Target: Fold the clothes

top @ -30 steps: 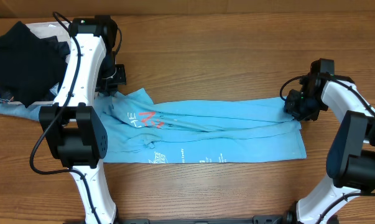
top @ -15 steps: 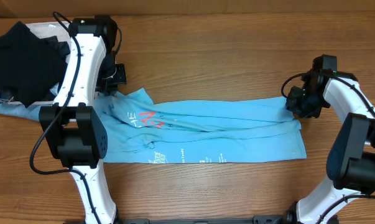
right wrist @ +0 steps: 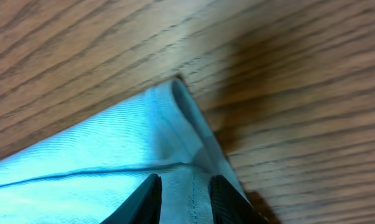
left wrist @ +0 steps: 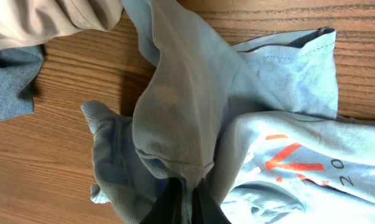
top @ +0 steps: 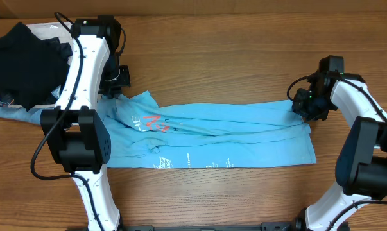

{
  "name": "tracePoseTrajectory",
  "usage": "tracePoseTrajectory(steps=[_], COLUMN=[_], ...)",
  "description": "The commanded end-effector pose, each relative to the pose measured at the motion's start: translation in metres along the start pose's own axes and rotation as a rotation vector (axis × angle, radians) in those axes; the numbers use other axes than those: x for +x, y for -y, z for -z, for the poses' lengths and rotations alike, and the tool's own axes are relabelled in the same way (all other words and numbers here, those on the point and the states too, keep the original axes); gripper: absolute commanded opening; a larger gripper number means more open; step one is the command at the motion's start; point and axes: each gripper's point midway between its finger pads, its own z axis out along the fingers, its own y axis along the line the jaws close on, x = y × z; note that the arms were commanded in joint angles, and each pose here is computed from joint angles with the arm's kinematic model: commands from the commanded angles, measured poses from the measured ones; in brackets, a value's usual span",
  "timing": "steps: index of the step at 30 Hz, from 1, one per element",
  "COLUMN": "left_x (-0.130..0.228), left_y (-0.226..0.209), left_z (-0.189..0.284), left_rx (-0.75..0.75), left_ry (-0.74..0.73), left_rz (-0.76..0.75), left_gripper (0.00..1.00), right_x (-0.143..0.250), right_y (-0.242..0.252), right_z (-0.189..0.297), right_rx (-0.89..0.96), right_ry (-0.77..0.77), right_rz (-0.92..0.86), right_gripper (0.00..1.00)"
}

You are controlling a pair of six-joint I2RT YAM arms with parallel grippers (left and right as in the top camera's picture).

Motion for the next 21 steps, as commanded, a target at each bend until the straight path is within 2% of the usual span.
tracePoseTrajectory(steps=[1, 21], left_x=[0.002, 0.003], left_y=[-0.002, -0.003], left_z=[0.008, 0.008], left_rx=[-0.005, -0.010], left_ry=[0.022, 0.017], left_rz=[0.021, 0.020], left_gripper=[0.04, 0.04], right_x=[-0.009, -0.002], right_y=[-0.006, 0.005], right_z=[0.015, 0.004], right_rx=[-0.012, 0.040], right_ry=[0.053, 0.016], right_rz=[0.016, 0.009], right_gripper=[0.29, 0.29])
